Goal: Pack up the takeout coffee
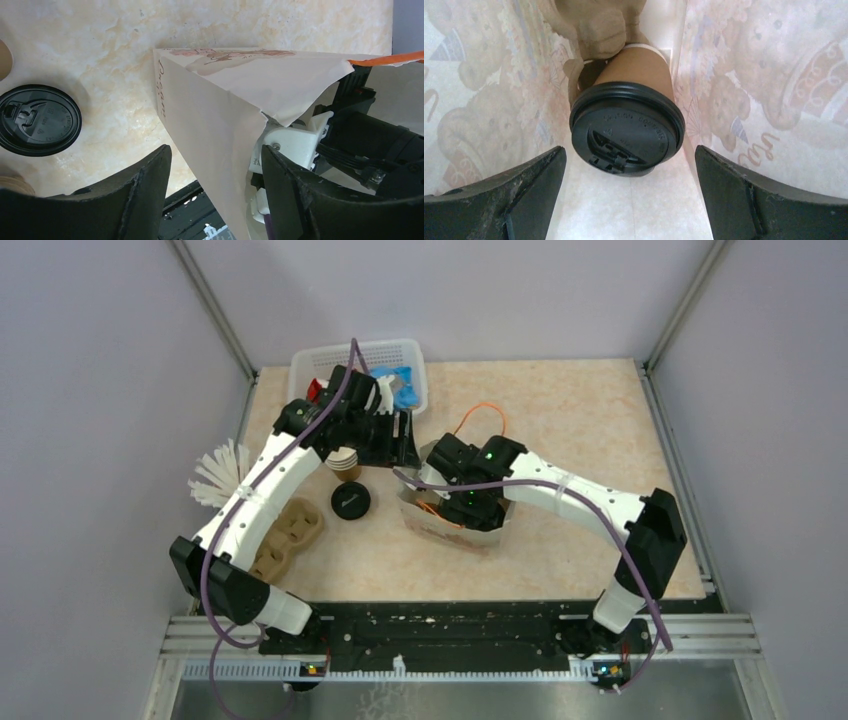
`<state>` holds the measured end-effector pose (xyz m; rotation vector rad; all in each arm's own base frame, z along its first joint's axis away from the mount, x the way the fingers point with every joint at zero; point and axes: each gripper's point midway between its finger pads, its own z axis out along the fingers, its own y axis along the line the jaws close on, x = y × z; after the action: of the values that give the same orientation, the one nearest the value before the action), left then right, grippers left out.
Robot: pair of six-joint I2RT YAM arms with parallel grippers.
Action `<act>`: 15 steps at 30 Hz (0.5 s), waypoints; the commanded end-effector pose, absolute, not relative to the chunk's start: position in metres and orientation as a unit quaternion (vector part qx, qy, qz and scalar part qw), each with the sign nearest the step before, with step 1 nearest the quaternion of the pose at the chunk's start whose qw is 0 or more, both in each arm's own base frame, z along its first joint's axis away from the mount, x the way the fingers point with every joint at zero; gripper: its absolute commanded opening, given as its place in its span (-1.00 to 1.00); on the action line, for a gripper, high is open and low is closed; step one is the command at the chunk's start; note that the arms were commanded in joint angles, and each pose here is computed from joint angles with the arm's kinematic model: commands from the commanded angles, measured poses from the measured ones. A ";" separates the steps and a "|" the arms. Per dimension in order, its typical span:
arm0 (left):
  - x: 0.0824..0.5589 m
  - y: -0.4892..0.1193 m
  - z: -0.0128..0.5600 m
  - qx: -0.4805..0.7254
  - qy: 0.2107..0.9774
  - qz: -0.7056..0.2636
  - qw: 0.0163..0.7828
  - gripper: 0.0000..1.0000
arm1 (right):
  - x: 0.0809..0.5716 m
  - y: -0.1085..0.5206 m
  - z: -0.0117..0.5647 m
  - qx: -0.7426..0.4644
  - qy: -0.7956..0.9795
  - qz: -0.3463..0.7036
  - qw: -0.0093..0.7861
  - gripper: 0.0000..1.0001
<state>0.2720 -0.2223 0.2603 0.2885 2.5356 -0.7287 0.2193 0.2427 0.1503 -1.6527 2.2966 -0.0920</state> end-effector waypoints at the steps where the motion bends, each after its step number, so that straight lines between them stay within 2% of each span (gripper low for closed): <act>1: 0.277 -0.221 0.267 0.109 0.921 -0.268 0.262 0.47 | 0.225 0.263 0.190 -0.565 0.795 0.008 0.221 0.97; 15: 0.280 -0.224 0.291 0.125 0.894 -0.291 0.317 0.59 | 0.223 0.262 0.215 -0.525 0.812 0.041 0.251 0.97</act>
<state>0.2800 -0.2237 0.2740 0.2970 2.4532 -0.7453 0.2153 0.2401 0.1635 -1.5851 2.3371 -0.0410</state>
